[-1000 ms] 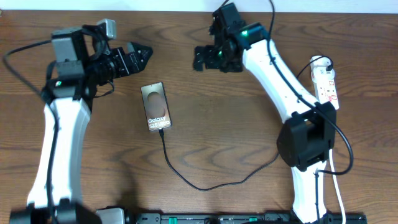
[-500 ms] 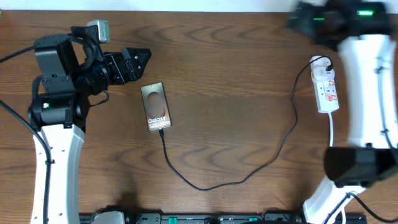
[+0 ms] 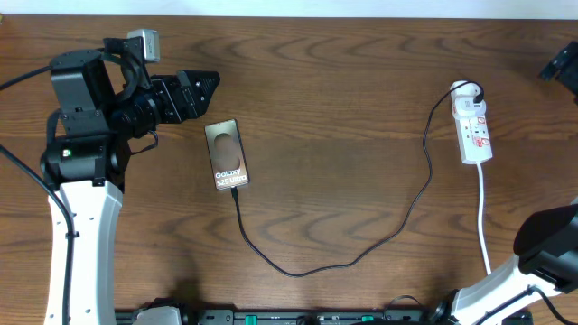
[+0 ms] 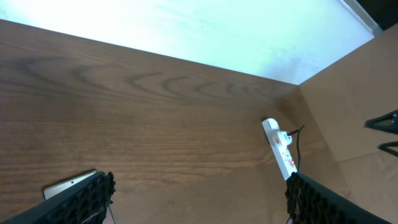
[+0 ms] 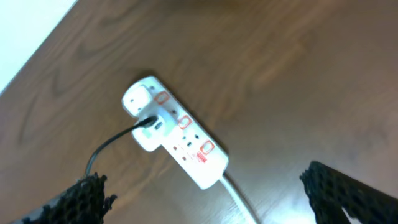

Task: Plug charger to phone and switch on socket
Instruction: 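Move the right gripper to the power strip's orange switch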

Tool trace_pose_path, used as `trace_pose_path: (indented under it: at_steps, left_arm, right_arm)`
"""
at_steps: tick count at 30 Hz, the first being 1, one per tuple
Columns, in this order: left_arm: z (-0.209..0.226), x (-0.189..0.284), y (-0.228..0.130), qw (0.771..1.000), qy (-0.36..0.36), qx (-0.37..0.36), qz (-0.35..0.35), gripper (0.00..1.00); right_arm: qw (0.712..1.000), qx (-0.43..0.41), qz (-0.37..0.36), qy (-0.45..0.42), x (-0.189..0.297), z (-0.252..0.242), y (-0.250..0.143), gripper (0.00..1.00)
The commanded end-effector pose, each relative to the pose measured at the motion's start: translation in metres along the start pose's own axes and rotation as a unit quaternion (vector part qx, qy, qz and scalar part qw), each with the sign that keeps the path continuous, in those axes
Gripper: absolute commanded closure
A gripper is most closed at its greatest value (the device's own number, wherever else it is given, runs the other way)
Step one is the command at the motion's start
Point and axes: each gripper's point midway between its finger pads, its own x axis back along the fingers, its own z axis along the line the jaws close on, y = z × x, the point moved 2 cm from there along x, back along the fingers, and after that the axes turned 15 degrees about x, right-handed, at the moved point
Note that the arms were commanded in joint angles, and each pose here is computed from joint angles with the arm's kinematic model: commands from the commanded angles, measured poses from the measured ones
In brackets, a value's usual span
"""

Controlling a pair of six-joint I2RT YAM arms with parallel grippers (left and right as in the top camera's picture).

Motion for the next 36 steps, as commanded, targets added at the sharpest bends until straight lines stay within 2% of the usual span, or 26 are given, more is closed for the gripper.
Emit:
trace_pose_path:
  at_steps: [1, 5, 14, 27, 36]
  left_arm:
    - [0.0, 0.001, 0.001, 1.0, -0.001, -0.008, 0.0, 0.1]
    - [0.0, 0.001, 0.001, 1.0, -0.001, -0.007, 0.0, 0.1]
    - [0.001, 0.001, -0.001, 1.0, 0.001, -0.004, 0.004, 0.1]
    - [0.003, 0.001, -0.004, 1.0, 0.005, 0.003, 0.01, 0.1]
    - [0.007, 0.001, -0.003, 1.0, 0.018, 0.004, 0.005, 0.1]
  right_arm:
    - [0.983, 0.135, -0.001, 0.123, -0.021, 0.025, -0.011, 0.01]
    - [0.973, 0.163, 0.001, 0.162, -0.052, 0.03, -0.027, 0.01]
    - [0.966, 0.183, 0.008, 0.18, -0.114, 0.044, -0.064, 0.01]
    - [0.955, 0.218, -0.018, 0.199, -0.148, 0.072, -0.075, 0.01]
    - [0.955, 0.206, 0.004, 0.214, -0.178, 0.085, -0.087, 0.01]
